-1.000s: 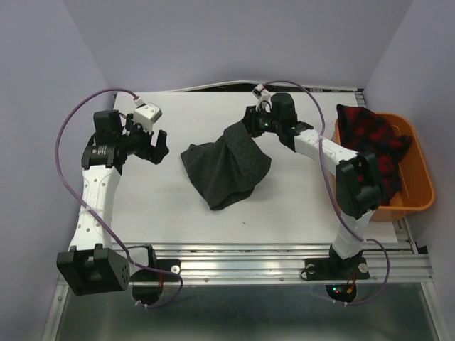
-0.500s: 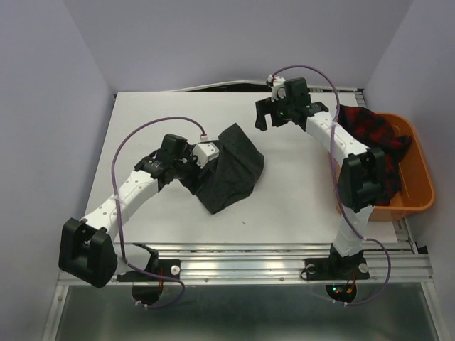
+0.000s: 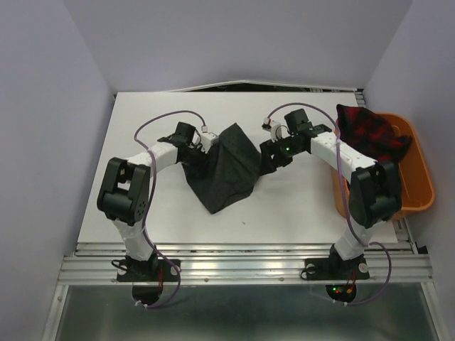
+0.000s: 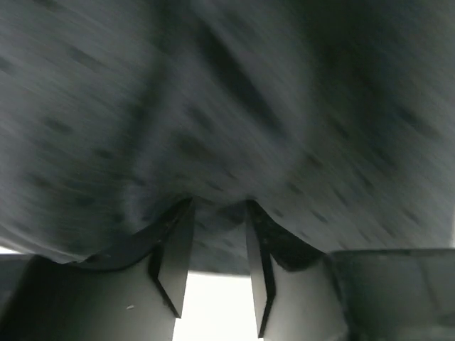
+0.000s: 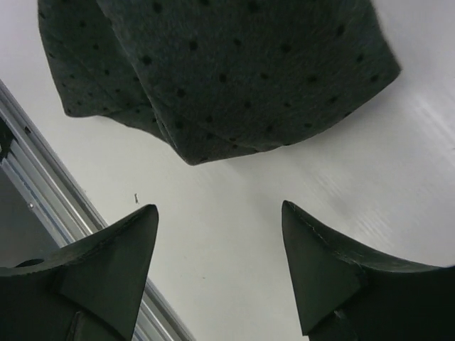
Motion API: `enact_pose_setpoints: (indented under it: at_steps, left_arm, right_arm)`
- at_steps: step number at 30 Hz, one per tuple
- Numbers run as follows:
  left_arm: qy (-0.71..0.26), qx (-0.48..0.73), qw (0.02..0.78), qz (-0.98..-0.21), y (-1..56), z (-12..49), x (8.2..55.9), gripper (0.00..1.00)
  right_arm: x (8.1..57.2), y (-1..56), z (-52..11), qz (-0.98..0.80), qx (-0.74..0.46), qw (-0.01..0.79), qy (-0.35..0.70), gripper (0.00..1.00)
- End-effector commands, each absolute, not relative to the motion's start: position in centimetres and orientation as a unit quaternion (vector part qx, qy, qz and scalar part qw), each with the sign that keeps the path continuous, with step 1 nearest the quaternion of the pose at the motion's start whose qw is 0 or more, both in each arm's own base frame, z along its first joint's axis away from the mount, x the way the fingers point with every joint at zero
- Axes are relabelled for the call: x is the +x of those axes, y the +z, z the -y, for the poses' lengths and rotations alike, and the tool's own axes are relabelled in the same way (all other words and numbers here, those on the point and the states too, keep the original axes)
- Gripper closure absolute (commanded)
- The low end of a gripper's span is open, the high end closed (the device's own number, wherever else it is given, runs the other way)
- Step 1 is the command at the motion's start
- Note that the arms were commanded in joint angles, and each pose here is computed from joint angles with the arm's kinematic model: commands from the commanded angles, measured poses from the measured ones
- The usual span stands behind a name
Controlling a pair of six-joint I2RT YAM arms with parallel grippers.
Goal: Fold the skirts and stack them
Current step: Move the skirt to the center of the board, then flatten the skirt out
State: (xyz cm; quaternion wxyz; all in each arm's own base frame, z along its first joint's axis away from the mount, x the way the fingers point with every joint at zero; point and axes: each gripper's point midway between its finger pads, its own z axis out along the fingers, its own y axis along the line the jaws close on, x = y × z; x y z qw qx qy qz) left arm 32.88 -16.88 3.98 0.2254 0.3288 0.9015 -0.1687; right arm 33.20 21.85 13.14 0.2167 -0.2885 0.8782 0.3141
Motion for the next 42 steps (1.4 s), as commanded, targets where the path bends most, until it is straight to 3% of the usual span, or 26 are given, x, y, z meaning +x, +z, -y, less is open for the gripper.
enact_pose_setpoints:
  at_steps: [1, 5, 14, 17, 19, 22, 23, 25, 34, 39, 42]
  left_arm:
    - [-0.174, 0.285, 0.276, -0.901, 5.7, 16.4, 39.3, 0.58]
    - [-0.166, 0.284, 0.294, -0.897, 6.7, 15.8, 42.1, 0.57]
    - [-0.198, 0.273, 0.302, -0.892, 10.8, 15.4, 41.6, 0.17]
    - [-0.205, 0.256, 0.315, -0.891, 12.6, 14.3, 40.0, 0.14]
    - [-0.218, 0.249, 0.321, -0.888, 13.5, 13.8, 38.0, 0.14]
    - [-0.219, 0.252, 0.330, -0.883, 14.1, 13.0, 35.1, 0.14]
    - [-0.217, 0.262, 0.335, -0.879, 14.3, 12.8, 34.3, 0.14]
    - [-0.209, 0.270, 0.343, -0.875, 14.1, 12.3, 32.3, 0.14]
    - [-0.166, 0.310, 0.364, -0.862, 13.6, 10.5, 29.1, 0.15]
    - [-0.141, 0.356, 0.400, -0.833, 14.6, 10.2, 29.1, 0.13]
    - [-0.146, 0.415, 0.441, -0.782, 15.6, 11.0, 27.4, 0.02]
  right_arm:
    - [32.7, 12.5, -24.4, -0.856, -0.298, 0.219, 0.360, 0.25]
    - [34.9, 11.6, -25.6, -0.857, -0.289, 0.250, 0.346, 0.25]
    - [35.6, 10.2, -28.9, -0.849, -0.319, 0.269, 0.324, 0.22]
    - [35.1, 9.8, -30.3, -0.848, -0.328, 0.274, 0.313, 0.23]
    - [35.7, 9.4, -30.5, -0.855, -0.325, 0.290, 0.282, 0.29]
    - [36.6, 9.6, -30.8, -0.858, -0.321, 0.301, 0.264, 0.56]
    - [36.7, 9.8, -30.9, -0.859, -0.322, 0.299, 0.264, 0.77]
    - [36.3, 11.0, -31.2, -0.860, -0.319, 0.290, 0.274, 0.99]
    - [34.7, 28.4, -35.4, -0.778, -0.297, 0.345, 0.433, 0.99]
    - [35.6, 34.7, -36.4, -0.752, -0.242, 0.355, 0.501, 0.99]
    - [38.3, 38.3, -34.9, -0.739, -0.186, 0.377, 0.526, 0.99]
